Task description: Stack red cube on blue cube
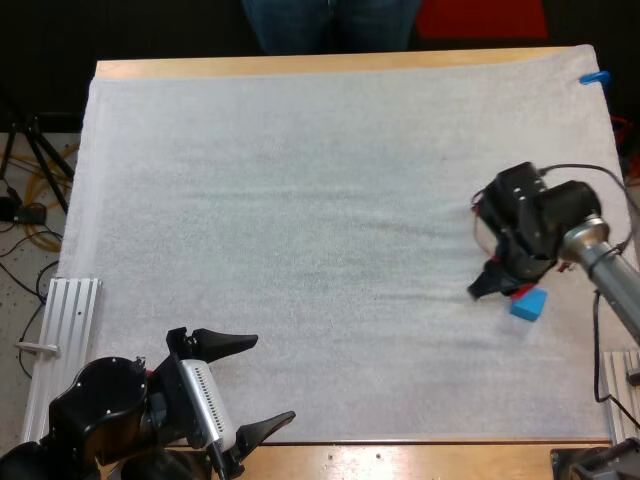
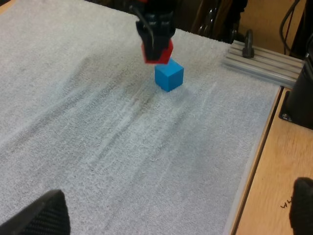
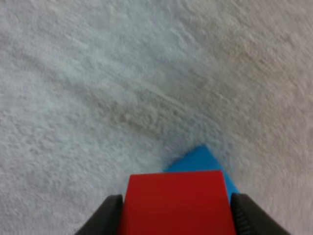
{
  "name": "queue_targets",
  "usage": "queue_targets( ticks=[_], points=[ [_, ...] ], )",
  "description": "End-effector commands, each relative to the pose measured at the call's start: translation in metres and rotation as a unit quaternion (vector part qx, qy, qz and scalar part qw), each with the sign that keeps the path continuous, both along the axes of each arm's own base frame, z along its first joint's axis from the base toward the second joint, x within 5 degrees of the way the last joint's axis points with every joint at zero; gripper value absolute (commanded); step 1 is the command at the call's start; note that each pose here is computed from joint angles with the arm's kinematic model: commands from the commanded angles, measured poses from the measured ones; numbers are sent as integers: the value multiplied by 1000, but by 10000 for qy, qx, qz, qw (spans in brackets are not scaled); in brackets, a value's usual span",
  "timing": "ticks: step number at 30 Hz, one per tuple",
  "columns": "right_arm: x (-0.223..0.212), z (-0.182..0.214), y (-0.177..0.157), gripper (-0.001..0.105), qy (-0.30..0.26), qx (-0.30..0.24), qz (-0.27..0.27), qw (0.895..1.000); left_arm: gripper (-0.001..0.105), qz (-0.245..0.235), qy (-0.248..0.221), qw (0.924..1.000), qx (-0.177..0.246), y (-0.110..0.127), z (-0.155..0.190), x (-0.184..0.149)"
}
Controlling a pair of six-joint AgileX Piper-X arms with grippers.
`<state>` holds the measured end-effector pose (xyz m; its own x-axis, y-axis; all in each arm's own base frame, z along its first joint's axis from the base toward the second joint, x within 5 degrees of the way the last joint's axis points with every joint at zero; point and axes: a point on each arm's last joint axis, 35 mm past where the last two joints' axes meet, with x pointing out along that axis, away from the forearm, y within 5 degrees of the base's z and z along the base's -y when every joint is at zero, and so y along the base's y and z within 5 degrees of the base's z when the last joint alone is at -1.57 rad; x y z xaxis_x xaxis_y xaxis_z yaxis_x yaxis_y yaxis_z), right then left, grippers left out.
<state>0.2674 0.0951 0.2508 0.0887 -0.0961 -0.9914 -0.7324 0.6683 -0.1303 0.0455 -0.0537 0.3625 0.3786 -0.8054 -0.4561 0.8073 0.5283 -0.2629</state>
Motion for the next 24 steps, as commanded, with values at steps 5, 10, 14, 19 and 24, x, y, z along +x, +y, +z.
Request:
queue_targets(
  ticks=[5, 10, 14, 19, 24],
  points=[
    [7, 2, -30, 27, 70, 109, -609, 9981, 87, -24, 21, 10000, -55, -1, 2, 0],
    [12, 2, -46, 27, 76, 506, -1054, 9931, 87, -24, 21, 10000, -55, -1, 2, 0],
    [12, -4, -49, 27, 50, 539, -1135, 9921, 87, -24, 21, 10000, -55, -1, 2, 0],
    [2, -25, -50, 27, 296, 559, -1246, 9902, 87, -24, 21, 10000, -55, -1, 2, 0],
    [3, -37, -50, 27, 90, 628, -1378, 9884, 87, -24, 21, 10000, -55, -1, 2, 0]
  ],
)
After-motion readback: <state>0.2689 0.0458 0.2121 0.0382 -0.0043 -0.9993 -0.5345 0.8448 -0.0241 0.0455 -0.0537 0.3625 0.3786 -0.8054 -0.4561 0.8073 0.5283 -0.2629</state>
